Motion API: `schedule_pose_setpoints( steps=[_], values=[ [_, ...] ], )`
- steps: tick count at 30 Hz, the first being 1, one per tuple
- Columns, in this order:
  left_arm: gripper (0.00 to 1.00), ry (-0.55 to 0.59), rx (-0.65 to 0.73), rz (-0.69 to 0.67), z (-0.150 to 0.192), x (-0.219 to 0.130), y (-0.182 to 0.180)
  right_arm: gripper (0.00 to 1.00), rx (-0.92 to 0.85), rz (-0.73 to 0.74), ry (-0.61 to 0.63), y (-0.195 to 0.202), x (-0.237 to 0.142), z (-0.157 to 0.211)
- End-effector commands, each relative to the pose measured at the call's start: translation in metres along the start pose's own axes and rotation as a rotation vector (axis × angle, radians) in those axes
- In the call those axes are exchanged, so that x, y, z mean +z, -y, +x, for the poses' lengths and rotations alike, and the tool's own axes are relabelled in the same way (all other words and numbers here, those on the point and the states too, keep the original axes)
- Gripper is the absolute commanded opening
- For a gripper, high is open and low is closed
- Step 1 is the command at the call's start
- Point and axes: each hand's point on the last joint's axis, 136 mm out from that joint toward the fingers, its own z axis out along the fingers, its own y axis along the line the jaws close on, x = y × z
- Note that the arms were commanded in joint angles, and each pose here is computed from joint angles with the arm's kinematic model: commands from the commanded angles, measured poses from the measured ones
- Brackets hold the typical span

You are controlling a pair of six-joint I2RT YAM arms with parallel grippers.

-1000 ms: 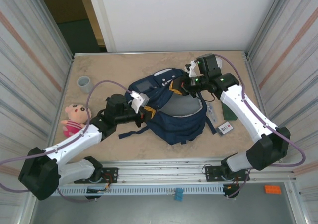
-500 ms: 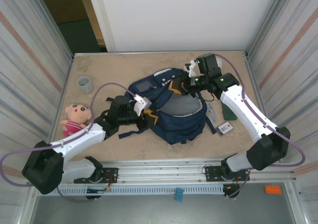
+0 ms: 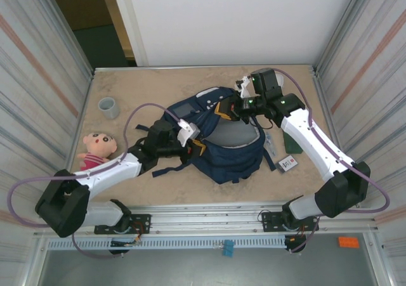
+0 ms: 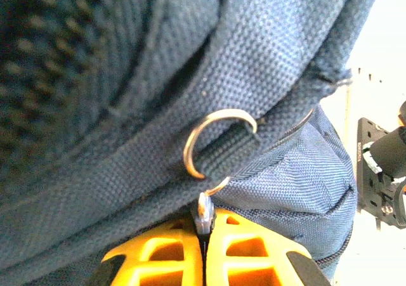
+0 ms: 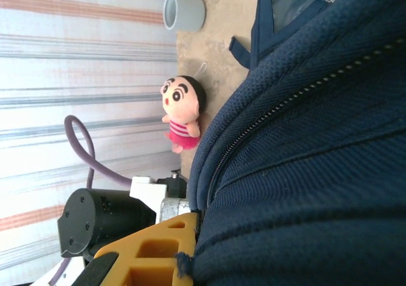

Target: Pack the student bag

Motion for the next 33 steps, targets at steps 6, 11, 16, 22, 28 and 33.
schedule_pose_setpoints(
  steps=[6,11,16,22,28,33],
  values=[
    [0.00,-0.124,-0.077,-0.332,0.036,-0.025,-0.065,0.00,-0.119,-0.173,-0.017,-0.058,-0.032,0.011],
    [0.00,-0.149,-0.193,-0.488,0.046,-0.033,-0.117,0.00,-0.155,-0.213,-0.024,-0.079,-0.045,0.013],
    [0.00,-0.173,-0.288,-0.633,0.042,-0.033,-0.169,0.00,-0.166,-0.212,0.020,-0.086,-0.054,0.007],
    [0.27,-0.110,-0.311,-0.650,0.011,-0.040,-0.178,0.00,-0.129,-0.190,0.132,-0.074,-0.039,-0.017],
    [0.61,0.032,-0.357,-0.672,-0.029,-0.088,-0.145,0.00,-0.141,-0.190,0.208,-0.071,-0.014,-0.044],
    [0.68,0.109,-0.374,-0.688,-0.036,-0.123,-0.118,0.00,-0.160,-0.230,0.207,-0.085,0.013,-0.056]
  ],
)
